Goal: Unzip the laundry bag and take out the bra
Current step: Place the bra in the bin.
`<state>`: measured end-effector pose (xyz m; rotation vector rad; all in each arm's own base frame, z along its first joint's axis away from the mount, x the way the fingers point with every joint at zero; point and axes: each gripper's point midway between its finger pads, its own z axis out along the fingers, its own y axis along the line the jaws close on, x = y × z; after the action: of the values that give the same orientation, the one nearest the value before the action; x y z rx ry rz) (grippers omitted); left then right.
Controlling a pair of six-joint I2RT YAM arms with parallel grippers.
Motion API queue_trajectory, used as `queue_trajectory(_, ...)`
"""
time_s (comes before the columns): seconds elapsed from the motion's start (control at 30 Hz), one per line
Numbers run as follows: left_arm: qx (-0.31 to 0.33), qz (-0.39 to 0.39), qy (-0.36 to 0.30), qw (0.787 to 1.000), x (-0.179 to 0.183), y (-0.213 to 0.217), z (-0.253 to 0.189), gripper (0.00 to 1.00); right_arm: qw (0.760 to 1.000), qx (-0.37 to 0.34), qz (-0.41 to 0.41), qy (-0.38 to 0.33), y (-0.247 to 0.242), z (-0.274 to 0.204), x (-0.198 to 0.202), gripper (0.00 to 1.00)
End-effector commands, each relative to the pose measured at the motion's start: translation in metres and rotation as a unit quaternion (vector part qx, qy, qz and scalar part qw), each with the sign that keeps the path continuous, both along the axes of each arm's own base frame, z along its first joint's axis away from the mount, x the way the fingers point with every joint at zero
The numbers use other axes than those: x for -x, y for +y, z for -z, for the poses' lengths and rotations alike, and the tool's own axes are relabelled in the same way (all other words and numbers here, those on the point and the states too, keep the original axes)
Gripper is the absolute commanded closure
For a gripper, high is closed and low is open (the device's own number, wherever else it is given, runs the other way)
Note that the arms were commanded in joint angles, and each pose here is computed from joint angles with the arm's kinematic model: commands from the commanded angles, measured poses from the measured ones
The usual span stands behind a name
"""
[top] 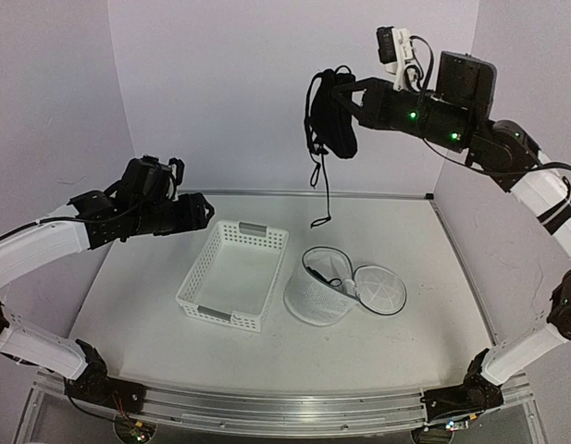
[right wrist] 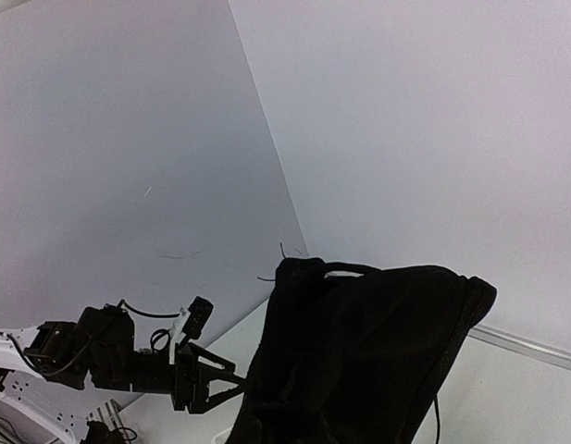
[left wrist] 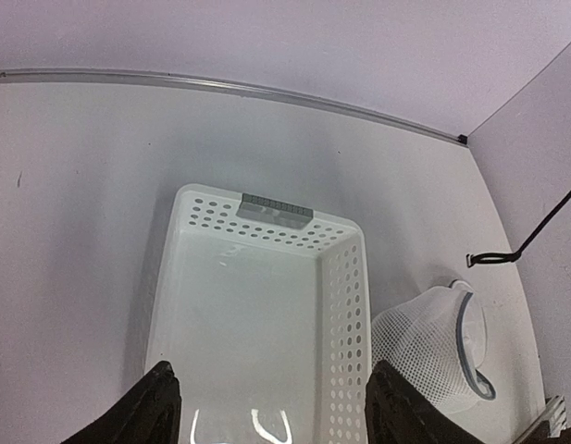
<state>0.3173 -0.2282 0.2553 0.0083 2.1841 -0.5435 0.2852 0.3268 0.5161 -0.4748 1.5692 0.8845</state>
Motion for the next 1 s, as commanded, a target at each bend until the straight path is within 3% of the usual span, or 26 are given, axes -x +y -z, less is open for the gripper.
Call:
queue_trajectory(0.0,-0.014,-0.022,-0.052,0.998,0.006,0.025,-0.036,0.32,0.997,-0.041,-0.053,-0.024,0.023,-0.025,0.011,1.00)
queue_trajectory(0.4,-0.006,-0.064,-0.117,0.991,0.036,0.073,-0.079,0.30,0.994,-0.011,-0.105,0.022,0.094,0.032,0.000,1.00)
queue_trajectory(0.97,-0.018,-0.084,-0.125,0.988,0.044,0.090,-0.075,0.28,0.984,0.106,-0.096,0.109,0.177,0.199,-0.041,1.00)
